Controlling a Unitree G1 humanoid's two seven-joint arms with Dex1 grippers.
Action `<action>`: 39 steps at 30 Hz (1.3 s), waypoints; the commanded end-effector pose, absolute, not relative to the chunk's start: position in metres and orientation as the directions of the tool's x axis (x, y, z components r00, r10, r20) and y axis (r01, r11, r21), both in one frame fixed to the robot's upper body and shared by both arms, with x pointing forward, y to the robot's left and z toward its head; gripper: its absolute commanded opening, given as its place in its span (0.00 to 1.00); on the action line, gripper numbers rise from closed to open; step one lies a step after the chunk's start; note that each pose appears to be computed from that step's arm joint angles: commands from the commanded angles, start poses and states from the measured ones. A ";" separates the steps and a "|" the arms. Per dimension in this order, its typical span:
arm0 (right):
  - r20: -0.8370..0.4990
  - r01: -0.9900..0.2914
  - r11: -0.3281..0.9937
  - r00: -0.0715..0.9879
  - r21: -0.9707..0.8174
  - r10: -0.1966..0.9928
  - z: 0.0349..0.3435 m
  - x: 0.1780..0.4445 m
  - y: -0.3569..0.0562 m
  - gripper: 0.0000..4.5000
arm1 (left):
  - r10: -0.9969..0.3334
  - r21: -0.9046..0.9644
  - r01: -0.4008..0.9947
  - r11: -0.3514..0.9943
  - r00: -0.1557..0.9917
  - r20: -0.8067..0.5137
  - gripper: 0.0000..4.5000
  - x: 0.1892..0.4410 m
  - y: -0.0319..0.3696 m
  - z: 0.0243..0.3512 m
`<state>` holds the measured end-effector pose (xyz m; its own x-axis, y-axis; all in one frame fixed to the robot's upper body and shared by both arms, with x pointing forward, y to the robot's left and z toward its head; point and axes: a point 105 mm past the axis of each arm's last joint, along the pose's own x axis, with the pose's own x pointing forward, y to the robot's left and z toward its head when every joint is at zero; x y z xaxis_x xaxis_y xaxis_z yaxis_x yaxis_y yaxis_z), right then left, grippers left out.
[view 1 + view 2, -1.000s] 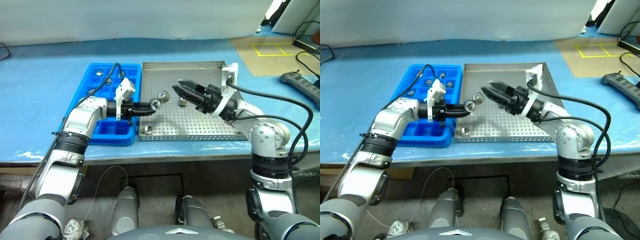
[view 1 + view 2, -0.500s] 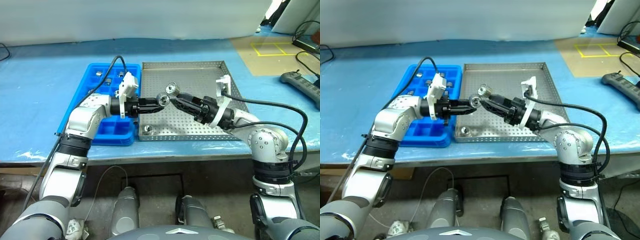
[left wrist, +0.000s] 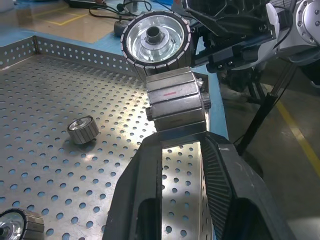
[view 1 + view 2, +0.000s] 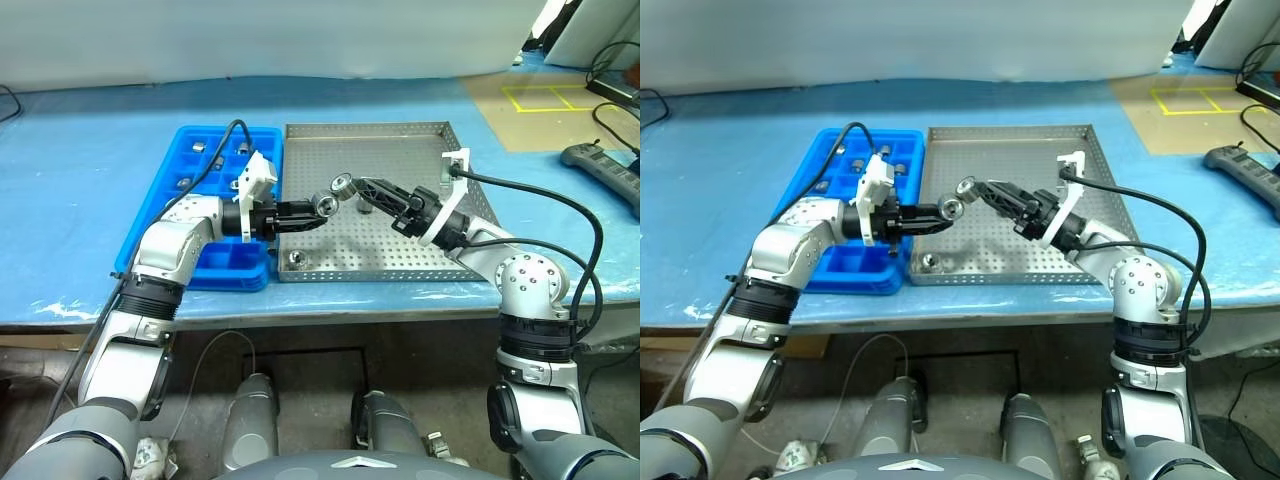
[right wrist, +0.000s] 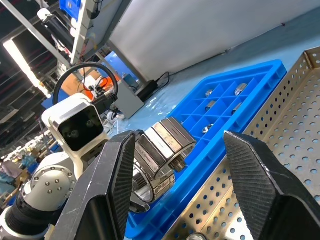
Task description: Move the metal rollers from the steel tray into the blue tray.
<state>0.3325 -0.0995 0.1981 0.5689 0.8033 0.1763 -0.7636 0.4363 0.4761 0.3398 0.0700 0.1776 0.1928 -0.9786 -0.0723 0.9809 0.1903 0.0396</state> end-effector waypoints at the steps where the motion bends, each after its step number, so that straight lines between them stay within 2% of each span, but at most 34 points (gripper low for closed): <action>1: 0.218 -0.794 0.408 0.541 0.450 0.812 0.214 0.329 -0.092 0.64 | -0.982 0.099 0.979 0.180 0.185 -0.048 0.18 0.339 0.065 0.190; 8: 0.214 -0.800 0.401 0.530 0.447 0.820 0.215 0.329 -0.080 0.64 | -0.981 0.094 0.978 0.184 0.189 -0.048 0.18 0.341 0.064 0.188; 11: 0.184 -0.793 0.429 0.544 0.433 0.819 0.209 0.332 -0.078 0.77 | -0.980 0.094 0.978 0.186 0.191 -0.047 0.18 0.340 0.063 0.187; 14: 0.141 -0.767 0.469 0.573 0.437 0.807 0.202 0.338 -0.079 0.98 | -0.981 0.096 0.978 0.185 0.190 -0.046 0.18 0.339 0.062 0.188; 26: 0.189 -0.757 0.472 0.599 0.452 0.778 0.204 0.342 -0.085 0.99 | -0.979 0.087 0.977 0.192 0.197 -0.051 0.18 0.340 0.062 0.183; 29: 0.201 -0.745 0.487 0.620 0.456 0.759 0.205 0.346 -0.087 0.87 | -0.979 0.086 0.978 0.192 0.197 -0.053 0.18 0.340 0.061 0.182; 32: 0.172 -0.736 0.515 0.632 0.440 0.756 0.201 0.348 -0.086 0.65 | -0.979 0.084 0.978 0.192 0.197 -0.056 0.18 0.340 0.062 0.182; 33: 0.173 -0.742 0.508 0.624 0.438 0.762 0.201 0.347 -0.085 0.65 | -0.979 0.084 0.978 0.193 0.198 -0.056 0.18 0.340 0.062 0.182; 34: 0.179 -0.748 0.501 0.617 0.436 0.766 0.202 0.346 -0.085 0.56 | -0.978 0.084 0.977 0.194 0.199 -0.057 0.18 0.340 0.063 0.181; 36: 0.181 -0.749 0.501 0.617 0.434 0.766 0.202 0.346 -0.086 0.50 | -0.978 0.084 0.977 0.195 0.200 -0.058 0.18 0.341 0.064 0.181; 39: 0.154 -0.730 0.536 0.641 0.423 0.752 0.198 0.350 -0.089 0.32 | -0.978 0.085 0.977 0.194 0.200 -0.058 0.18 0.341 0.064 0.181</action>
<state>0.3480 -0.0860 0.1892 0.6335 0.7622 0.1336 -0.7222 0.5204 0.4556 0.3436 0.0653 0.1684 0.2179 -0.9718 -0.0905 0.9759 0.2156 0.0345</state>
